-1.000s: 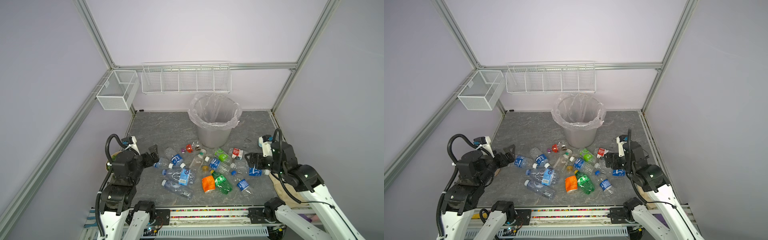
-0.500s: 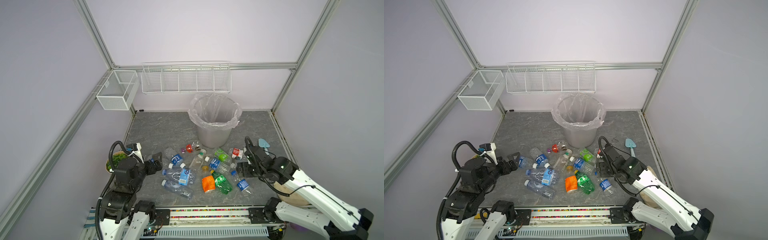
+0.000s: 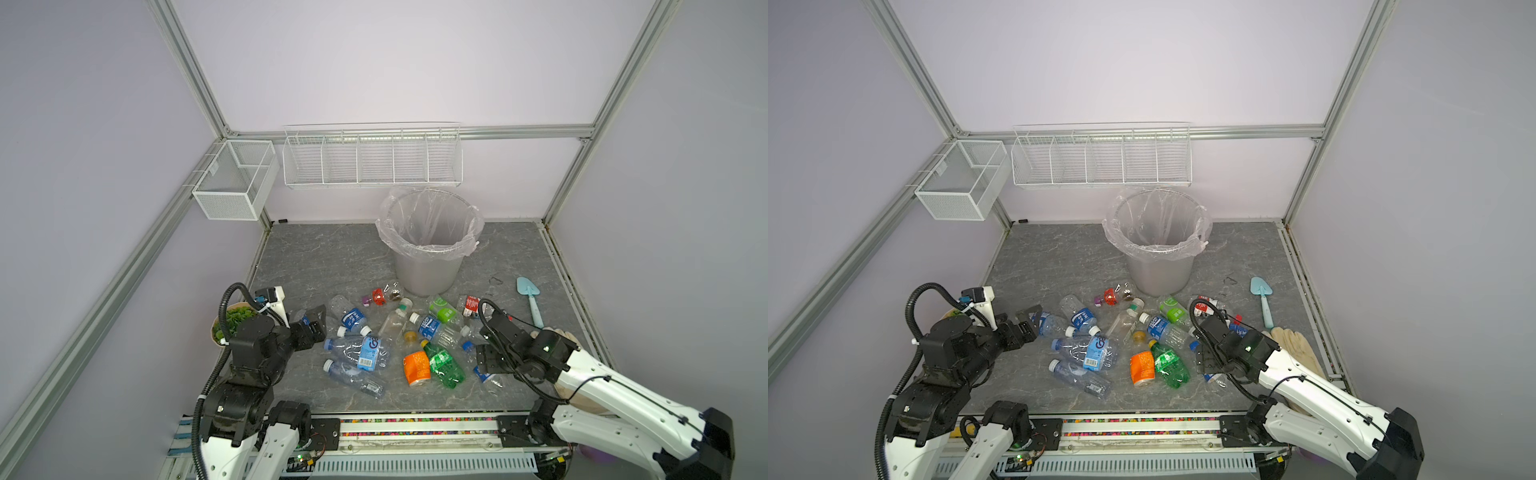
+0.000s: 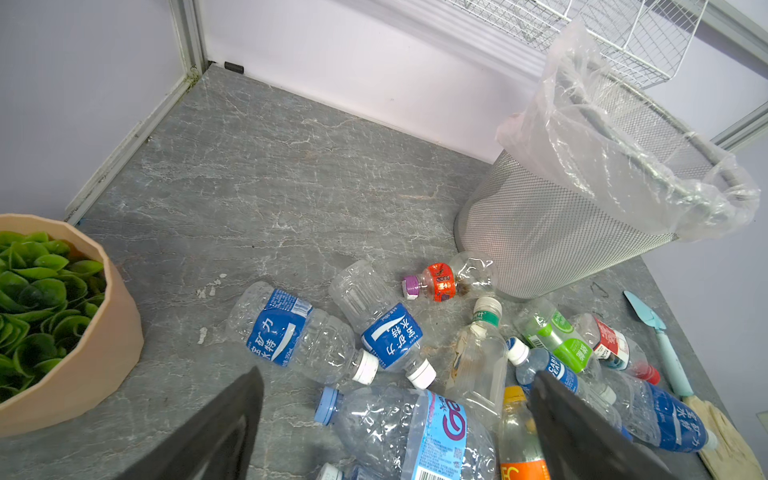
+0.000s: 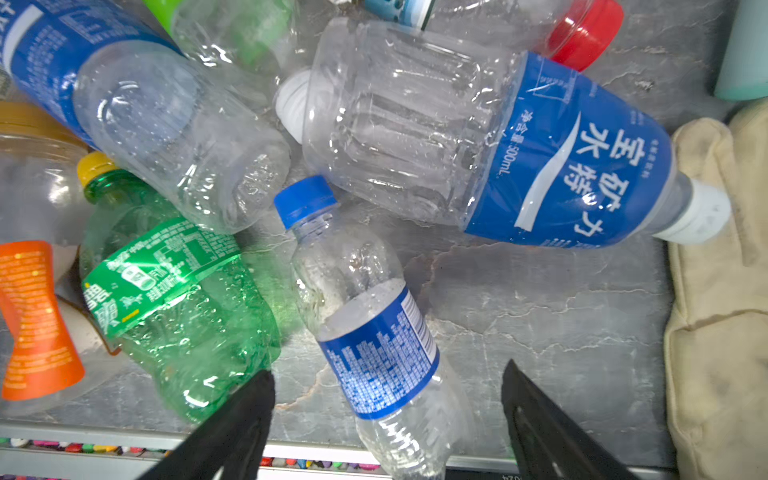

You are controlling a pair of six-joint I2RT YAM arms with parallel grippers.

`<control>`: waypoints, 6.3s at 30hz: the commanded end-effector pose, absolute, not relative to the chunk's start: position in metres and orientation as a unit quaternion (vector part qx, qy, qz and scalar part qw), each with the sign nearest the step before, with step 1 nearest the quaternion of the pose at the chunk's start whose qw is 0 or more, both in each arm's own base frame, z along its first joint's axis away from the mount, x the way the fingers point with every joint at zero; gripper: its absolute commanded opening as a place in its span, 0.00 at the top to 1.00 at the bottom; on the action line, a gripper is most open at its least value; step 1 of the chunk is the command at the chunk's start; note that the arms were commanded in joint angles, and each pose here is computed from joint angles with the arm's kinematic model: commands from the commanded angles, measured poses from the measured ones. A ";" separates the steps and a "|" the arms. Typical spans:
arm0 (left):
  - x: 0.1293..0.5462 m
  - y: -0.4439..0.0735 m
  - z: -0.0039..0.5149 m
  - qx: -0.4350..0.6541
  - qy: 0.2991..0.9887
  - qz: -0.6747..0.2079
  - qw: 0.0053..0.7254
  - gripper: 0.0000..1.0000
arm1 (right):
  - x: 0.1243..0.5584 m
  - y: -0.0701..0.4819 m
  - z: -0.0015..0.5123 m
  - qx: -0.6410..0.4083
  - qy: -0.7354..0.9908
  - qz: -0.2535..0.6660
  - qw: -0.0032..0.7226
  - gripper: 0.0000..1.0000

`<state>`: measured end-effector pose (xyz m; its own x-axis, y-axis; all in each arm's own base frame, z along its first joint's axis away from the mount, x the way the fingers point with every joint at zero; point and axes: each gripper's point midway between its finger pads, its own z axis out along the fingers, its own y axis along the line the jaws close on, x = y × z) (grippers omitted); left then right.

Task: Throw the plastic bottles in the bin
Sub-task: 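Raise both arms and move the right gripper over the bottle pile, then grasp the blue-capped clear bottle with the right gripper and lift, then carry the blue-capped bottle over the bin and open the right gripper, then withdraw the right gripper from the bin while the left gripper lowers toward the bottles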

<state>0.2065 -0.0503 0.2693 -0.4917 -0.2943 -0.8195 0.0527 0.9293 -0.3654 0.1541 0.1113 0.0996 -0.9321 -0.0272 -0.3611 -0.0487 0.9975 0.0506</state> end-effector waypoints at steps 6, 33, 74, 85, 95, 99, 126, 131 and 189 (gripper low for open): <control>0.207 -0.056 0.260 -0.065 0.854 -0.184 0.482 0.01 | 0.165 0.133 0.079 -0.036 0.985 0.033 0.164 0.12; 0.199 -0.057 0.265 -0.063 0.848 -0.187 0.491 0.01 | 0.152 0.125 0.031 -0.017 0.995 -0.022 0.098 0.01; 0.195 -0.060 0.266 -0.055 0.847 -0.189 0.494 0.01 | 0.150 0.132 0.092 -0.044 0.989 0.003 0.143 0.61; 0.196 -0.064 0.265 -0.047 0.847 -0.195 0.492 0.01 | 0.166 0.171 0.233 -0.112 0.943 0.099 0.296 0.65; 0.197 -0.066 0.265 -0.043 0.848 -0.197 0.491 0.01 | 0.173 0.183 0.341 -0.134 0.883 0.197 0.405 0.65; 0.196 -0.066 0.266 -0.042 0.846 -0.198 0.493 0.01 | 0.173 0.183 0.376 -0.139 0.856 0.228 0.442 0.65; 0.198 -0.068 0.265 -0.038 0.848 -0.199 0.490 0.01 | 0.159 0.147 0.512 -0.107 0.733 0.332 0.584 0.66; 0.197 -0.068 0.265 -0.037 0.847 -0.200 0.492 0.01 | 0.172 0.149 0.529 -0.098 0.731 0.301 0.604 0.66; 0.162 -0.062 0.158 -0.296 0.877 -0.248 0.287 0.11 | 0.230 0.194 0.399 -0.103 0.866 0.240 0.426 0.12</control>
